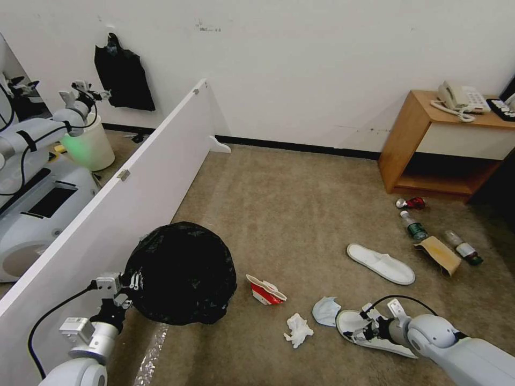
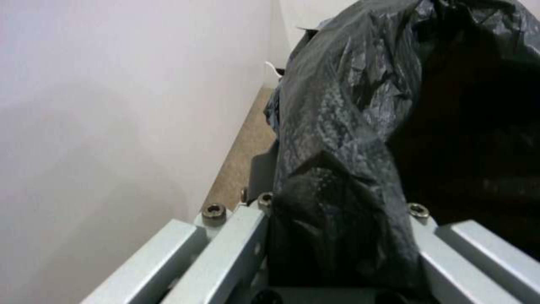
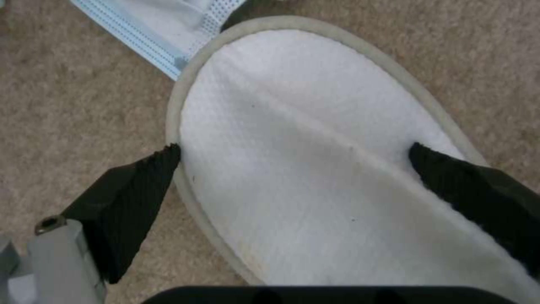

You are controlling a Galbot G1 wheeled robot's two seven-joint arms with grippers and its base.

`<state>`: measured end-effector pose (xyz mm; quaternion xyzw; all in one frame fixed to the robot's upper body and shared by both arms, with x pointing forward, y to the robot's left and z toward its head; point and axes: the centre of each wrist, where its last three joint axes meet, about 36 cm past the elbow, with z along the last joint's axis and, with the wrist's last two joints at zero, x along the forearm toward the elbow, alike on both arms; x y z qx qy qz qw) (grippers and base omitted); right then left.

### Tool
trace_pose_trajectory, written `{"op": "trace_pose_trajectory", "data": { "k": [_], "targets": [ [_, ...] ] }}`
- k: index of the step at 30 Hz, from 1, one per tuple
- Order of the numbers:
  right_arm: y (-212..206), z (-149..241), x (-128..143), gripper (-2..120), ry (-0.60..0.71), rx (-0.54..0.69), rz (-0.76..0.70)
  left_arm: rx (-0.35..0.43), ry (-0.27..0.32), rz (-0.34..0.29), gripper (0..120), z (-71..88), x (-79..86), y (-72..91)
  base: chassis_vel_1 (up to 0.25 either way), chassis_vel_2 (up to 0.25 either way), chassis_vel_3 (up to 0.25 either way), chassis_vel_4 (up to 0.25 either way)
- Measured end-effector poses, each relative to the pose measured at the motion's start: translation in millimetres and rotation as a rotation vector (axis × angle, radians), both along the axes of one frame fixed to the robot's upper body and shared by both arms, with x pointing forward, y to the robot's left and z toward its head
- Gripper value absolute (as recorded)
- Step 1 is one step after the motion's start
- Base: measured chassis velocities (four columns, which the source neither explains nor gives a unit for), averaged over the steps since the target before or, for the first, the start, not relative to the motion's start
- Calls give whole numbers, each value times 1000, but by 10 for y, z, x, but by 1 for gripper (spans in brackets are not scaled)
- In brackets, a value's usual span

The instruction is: Pick up the trash bin, then pick up the garbage from the floor and place it into the trash bin.

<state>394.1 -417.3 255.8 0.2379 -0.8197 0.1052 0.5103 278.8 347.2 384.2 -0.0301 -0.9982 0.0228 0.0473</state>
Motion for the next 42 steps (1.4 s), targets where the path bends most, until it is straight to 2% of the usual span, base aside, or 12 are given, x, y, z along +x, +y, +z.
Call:
{"op": "trace_pose_trajectory", "data": {
  "k": [4, 6, 9, 12, 13, 15, 18, 20, 21, 27, 32, 42],
  "targets": [
    [-16, 2, -22, 99, 0, -6, -5, 0, -2, -3, 4, 8, 6, 10, 0, 0, 0, 0],
    [-30, 8, -50, 90, -5, -15, -14, -1, -5, -4, 4, 13, 14, 9, 0, 0, 0, 0],
    [-30, 10, -56, 87, -7, -18, -18, -1, -6, -5, 4, 12, 17, 7, 0, 0, 0, 0],
    [-45, 25, -83, 70, -15, -28, -32, -1, -8, -10, 4, 16, 30, -1, 0, 0, 0, 0],
    [-45, 25, -83, 70, -15, -28, -32, -1, -8, -10, 4, 16, 30, -1, 0, 0, 0, 0],
    [-91, 65, -120, 57, -16, -33, -40, 0, -12, -14, 4, 27, 49, -1, 0, 0, 0, 0],
    [-113, 74, -131, 51, -16, -36, -43, -1, -13, -15, 4, 29, 54, -3, 0, 0, 0, 0],
    [-130, 70, -136, 39, -18, -39, -49, -3, -10, -16, 4, 26, 48, -12, 0, 0, 0, 0],
    [-130, 70, -136, 39, -18, -39, -49, -3, -10, -16, 4, 26, 48, -12, 0, 0, 0, 0],
    [-89, 17, -110, 14, -18, -31, -57, -3, -10, -15, 4, 33, 42, -19, 0, 0, 0, 0],
    [-45, -30, -78, 0, -19, -26, -60, -4, -11, -14, 4, 37, 40, -28, 0, 0, 0, 0],
    [7, -68, -35, 0, -23, -24, -62, -7, -8, -10, 4, 24, 32, -49, 0, 0, 0, 0]
  ]
}}
